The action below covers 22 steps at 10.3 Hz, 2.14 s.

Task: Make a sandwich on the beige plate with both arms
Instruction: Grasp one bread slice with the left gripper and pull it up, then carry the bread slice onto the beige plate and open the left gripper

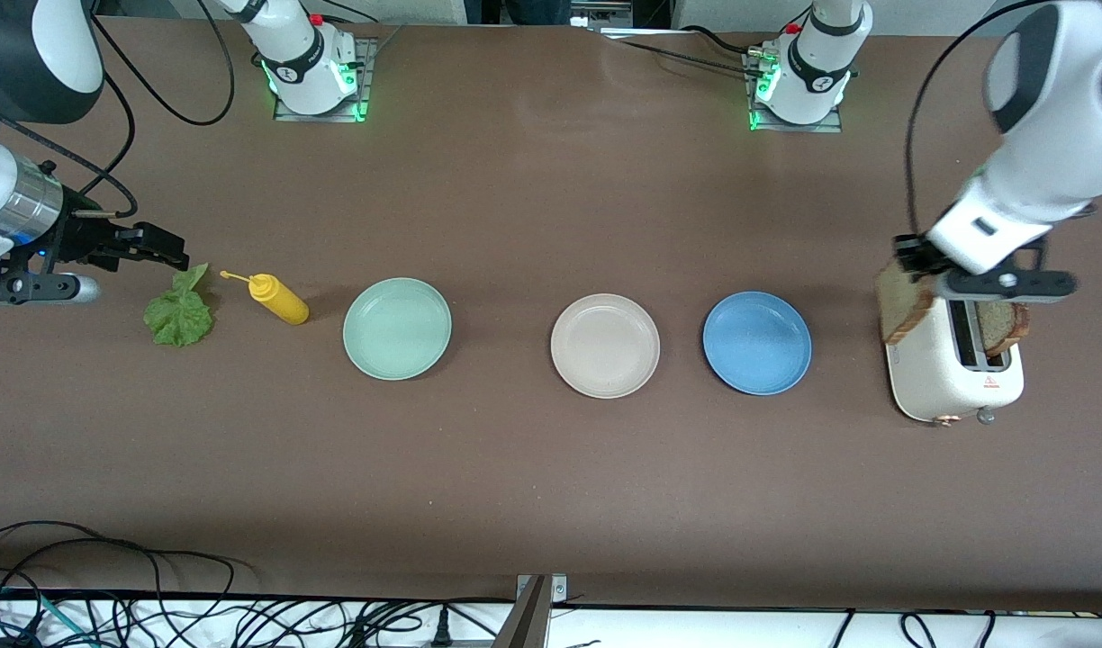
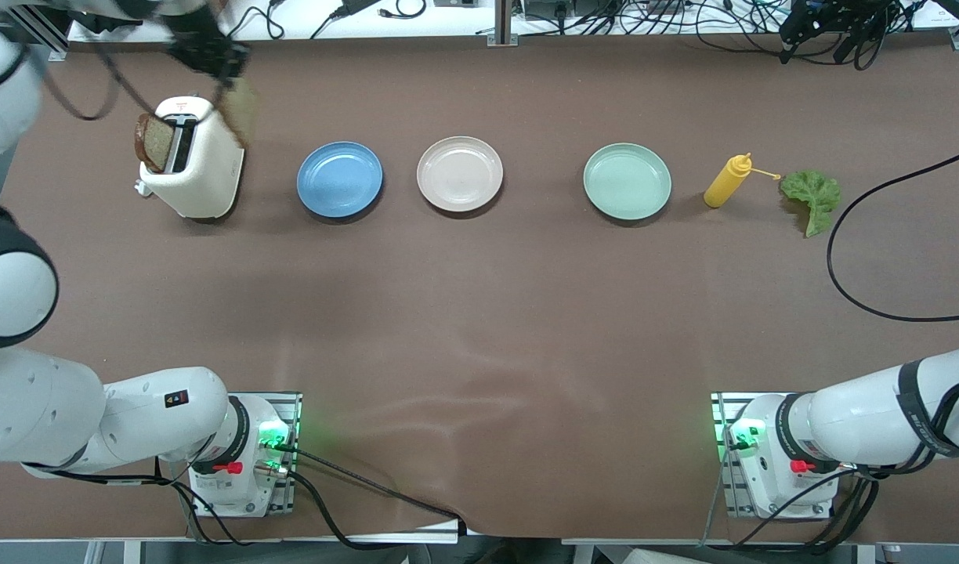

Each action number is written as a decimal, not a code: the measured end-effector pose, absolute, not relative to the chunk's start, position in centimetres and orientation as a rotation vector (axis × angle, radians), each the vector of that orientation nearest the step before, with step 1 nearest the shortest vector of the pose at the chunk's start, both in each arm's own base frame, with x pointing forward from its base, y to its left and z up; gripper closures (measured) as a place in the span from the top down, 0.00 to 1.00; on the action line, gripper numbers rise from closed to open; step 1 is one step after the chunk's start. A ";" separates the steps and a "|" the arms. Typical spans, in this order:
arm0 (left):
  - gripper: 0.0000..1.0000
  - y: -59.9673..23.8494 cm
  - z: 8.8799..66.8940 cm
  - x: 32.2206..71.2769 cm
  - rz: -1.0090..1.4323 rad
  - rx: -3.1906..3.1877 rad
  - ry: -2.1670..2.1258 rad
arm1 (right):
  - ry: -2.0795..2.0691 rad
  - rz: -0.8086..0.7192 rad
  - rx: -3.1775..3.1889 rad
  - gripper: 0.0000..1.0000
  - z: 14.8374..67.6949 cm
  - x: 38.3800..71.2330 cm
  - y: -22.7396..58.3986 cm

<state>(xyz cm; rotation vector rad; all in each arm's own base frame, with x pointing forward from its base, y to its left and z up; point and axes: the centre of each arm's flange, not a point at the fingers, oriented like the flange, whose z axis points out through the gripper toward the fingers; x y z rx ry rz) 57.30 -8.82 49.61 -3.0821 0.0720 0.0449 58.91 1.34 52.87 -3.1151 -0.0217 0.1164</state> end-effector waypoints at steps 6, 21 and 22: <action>0.10 -26.3 41.9 61.0 0.458 -3.493 -0.027 | -0.022 0.116 -3.115 1.00 52.9 58.9 1.4; 0.57 -31.0 23.0 64.0 0.558 -3.734 -0.028 | -0.022 0.116 -3.115 1.00 52.9 58.9 1.4; 0.71 -30.1 24.0 64.4 0.551 -3.733 -0.016 | -0.022 0.116 -3.115 1.00 52.9 58.9 1.4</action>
